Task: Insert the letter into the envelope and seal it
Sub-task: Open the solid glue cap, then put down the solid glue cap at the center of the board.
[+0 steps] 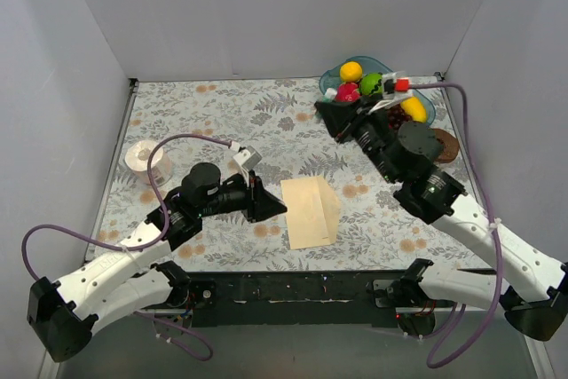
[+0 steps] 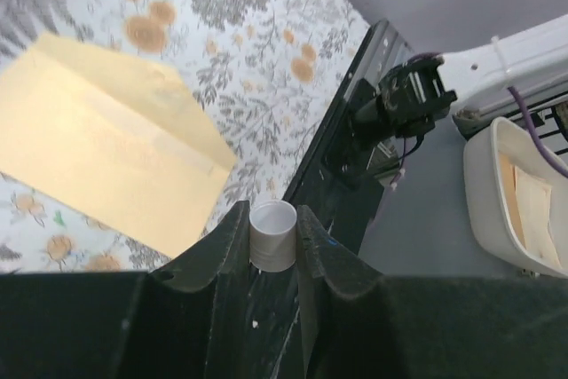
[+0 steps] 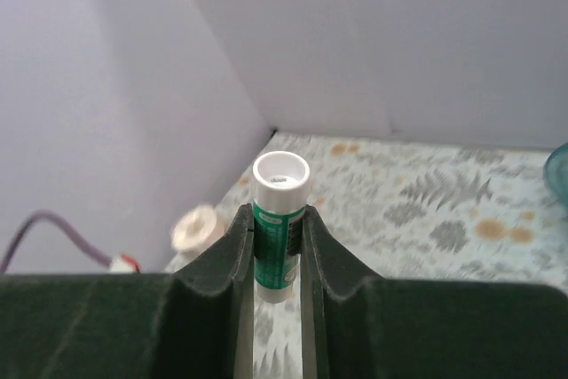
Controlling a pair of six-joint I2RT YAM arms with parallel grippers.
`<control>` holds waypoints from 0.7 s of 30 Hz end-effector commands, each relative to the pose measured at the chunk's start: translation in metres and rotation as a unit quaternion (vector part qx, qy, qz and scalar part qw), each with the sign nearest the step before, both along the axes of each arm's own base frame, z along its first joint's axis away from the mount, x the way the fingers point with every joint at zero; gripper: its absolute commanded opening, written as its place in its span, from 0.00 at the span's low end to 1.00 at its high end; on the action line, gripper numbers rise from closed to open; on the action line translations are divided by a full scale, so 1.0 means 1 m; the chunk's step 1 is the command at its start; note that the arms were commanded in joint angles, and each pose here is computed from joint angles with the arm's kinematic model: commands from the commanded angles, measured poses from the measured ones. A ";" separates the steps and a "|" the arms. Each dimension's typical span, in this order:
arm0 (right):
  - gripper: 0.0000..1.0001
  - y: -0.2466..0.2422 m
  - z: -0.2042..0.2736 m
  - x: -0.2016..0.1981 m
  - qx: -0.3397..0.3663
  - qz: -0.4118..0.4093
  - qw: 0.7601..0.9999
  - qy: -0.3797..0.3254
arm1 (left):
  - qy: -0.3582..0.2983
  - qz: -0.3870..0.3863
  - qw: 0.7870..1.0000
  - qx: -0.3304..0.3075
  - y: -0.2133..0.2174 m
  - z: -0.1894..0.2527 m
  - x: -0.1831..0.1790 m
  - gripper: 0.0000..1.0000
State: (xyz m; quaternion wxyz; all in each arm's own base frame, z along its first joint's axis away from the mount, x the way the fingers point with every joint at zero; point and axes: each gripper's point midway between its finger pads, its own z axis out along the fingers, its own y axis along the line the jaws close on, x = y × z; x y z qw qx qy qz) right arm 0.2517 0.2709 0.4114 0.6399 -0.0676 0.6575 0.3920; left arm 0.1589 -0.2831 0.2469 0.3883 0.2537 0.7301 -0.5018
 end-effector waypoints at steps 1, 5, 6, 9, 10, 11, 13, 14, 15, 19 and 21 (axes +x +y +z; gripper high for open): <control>0.01 -0.047 0.072 0.013 0.038 -0.095 0.991 -0.083 | 0.034 0.028 0.999 0.029 0.016 -0.029 -0.010 0.00; 0.01 -0.034 0.046 0.004 0.034 -0.050 0.996 -0.068 | 0.012 0.175 0.984 0.024 0.038 -0.034 0.034 0.00; 0.01 -0.031 0.036 0.002 0.034 -0.041 0.997 -0.059 | 0.008 0.202 0.979 0.020 0.042 -0.035 0.043 0.00; 0.01 -0.026 -0.005 -0.007 0.025 -0.014 0.999 -0.017 | -0.001 0.315 0.949 0.018 0.058 -0.049 0.084 0.00; 0.01 -0.026 -0.016 -0.010 0.021 -0.008 1.000 -0.008 | 0.002 0.341 0.940 0.015 0.061 -0.054 0.095 0.00; 0.01 -0.026 -0.030 -0.016 0.020 0.004 1.000 0.006 | 0.014 0.368 0.930 0.016 0.065 -0.062 0.104 0.00; 0.01 -0.030 -0.046 -0.025 0.011 0.013 1.000 0.024 | 0.021 0.457 0.888 0.050 0.090 -0.095 0.128 0.00; 0.01 -0.031 -0.060 -0.026 0.000 0.014 0.999 0.036 | 0.026 0.496 0.866 0.055 0.101 -0.104 0.135 0.00; 0.01 -0.034 -0.070 -0.029 -0.006 0.014 0.999 0.050 | 0.014 0.547 0.833 0.077 0.122 -0.116 0.142 0.00; 0.01 -0.045 -0.087 -0.040 -0.007 0.016 0.998 0.062 | -0.019 0.643 0.752 0.140 0.161 -0.157 0.157 0.00; 0.01 -0.046 -0.095 -0.043 -0.016 0.020 0.997 0.071 | -0.039 0.651 0.742 0.157 0.165 -0.162 0.159 0.00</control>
